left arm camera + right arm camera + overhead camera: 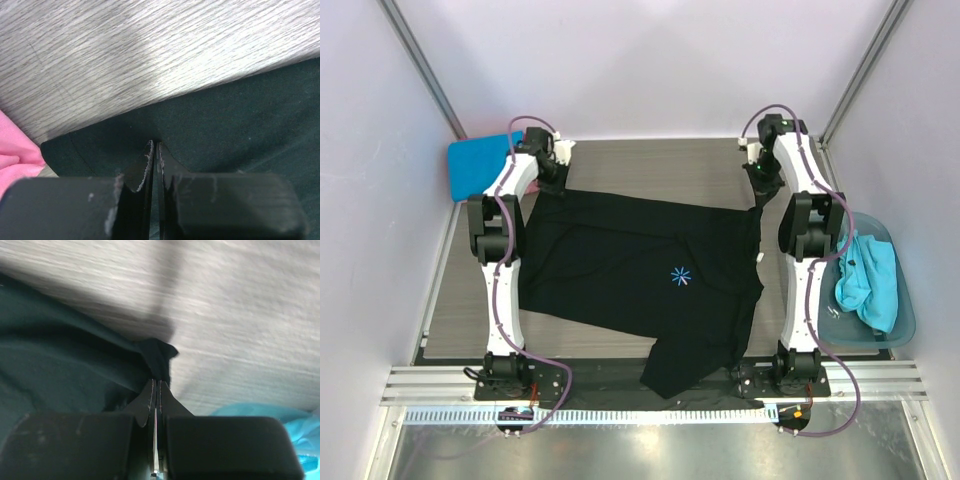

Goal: Fold and stack the t-shirts
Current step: Fold the tshirt

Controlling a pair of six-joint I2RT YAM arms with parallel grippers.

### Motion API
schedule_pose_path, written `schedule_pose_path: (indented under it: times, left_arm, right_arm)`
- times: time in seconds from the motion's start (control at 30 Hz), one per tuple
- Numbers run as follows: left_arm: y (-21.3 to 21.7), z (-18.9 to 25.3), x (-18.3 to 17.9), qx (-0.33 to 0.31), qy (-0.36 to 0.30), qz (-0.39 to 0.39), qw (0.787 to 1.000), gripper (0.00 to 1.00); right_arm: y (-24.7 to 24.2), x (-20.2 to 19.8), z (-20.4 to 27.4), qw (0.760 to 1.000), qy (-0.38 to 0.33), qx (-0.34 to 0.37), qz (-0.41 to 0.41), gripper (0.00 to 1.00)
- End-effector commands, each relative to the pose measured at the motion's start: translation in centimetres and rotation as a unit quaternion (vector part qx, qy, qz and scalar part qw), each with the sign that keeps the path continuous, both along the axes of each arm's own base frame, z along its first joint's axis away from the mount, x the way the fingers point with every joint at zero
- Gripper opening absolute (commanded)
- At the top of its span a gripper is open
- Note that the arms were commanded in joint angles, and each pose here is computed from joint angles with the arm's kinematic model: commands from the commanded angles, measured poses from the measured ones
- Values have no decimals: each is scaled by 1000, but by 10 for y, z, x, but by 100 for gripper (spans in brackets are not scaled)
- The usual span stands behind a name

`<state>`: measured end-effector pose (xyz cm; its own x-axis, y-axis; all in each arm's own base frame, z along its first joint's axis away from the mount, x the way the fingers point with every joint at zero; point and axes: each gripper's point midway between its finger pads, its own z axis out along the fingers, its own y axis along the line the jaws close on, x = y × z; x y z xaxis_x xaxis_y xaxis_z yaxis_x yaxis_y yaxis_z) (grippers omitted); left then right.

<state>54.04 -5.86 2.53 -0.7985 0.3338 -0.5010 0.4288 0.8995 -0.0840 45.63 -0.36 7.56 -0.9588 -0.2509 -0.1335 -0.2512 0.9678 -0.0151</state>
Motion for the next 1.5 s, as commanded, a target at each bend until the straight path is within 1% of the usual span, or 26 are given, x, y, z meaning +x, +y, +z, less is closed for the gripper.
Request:
schedule_pose_path:
  times: [0.0,0.07,0.13,0.23,0.3,0.33,0.37,0.47,0.5,0.6,0.67,0.77,0.83,0.9,1.03,1.17,1.47]
  left_arm:
    - [6,-26,-16,21,42,5,999,5]
    - [4,-28,-18,25,44,1,999,5]
    - [3,-24,-18,28,41,-2,999,5]
    - [2,-24,-20,33,42,-4,999,5]
    - [1,-25,-22,37,43,-7,998,5]
    - [0,-23,-22,39,40,-9,998,5]
    - [1,-24,-23,40,42,-11,998,5]
    - [1,-22,-24,46,39,-13,998,5]
    - [1,-22,-24,46,39,-14,998,5]
    - [2,-22,-24,51,40,-14,998,5]
    - [3,-22,-25,54,40,-15,998,5]
    - [4,-21,-26,57,40,-16,997,4]
    - [6,-21,-27,61,40,-17,997,4]
    - [6,-20,-27,61,39,-16,997,4]
    - [5,-22,-28,61,41,-15,997,4]
    - [4,-23,-28,60,42,-15,997,4]
    - [3,-21,-27,60,38,-15,997,4]
  right_arm:
    - [-12,-47,29,998,61,17,-32,2]
    - [-14,-47,26,997,63,30,-39,3]
    - [-15,-51,18,995,78,38,-42,7]
    - [-21,-57,8,994,96,38,-47,10]
    - [-28,-55,11,993,90,40,-60,21]
    - [-30,-56,12,993,89,39,-64,33]
    - [-33,-58,14,993,88,38,-68,38]
    - [-41,-51,26,994,64,40,-75,43]
    - [-43,-38,38,995,34,44,-78,43]
    - [-41,-18,43,994,3,74,-80,44]
    - [-30,-15,36,991,10,107,-76,44]
    - [-17,-9,28,988,13,138,-65,43]
    - [-12,-6,26,987,14,146,-60,43]
    - [-8,-9,15,987,30,147,-57,43]
    - [4,-16,3,988,53,142,-36,43]
    - [8,-16,-5,992,61,108,-13,43]
    - [4,-21,-18,996,80,48,-4,42]
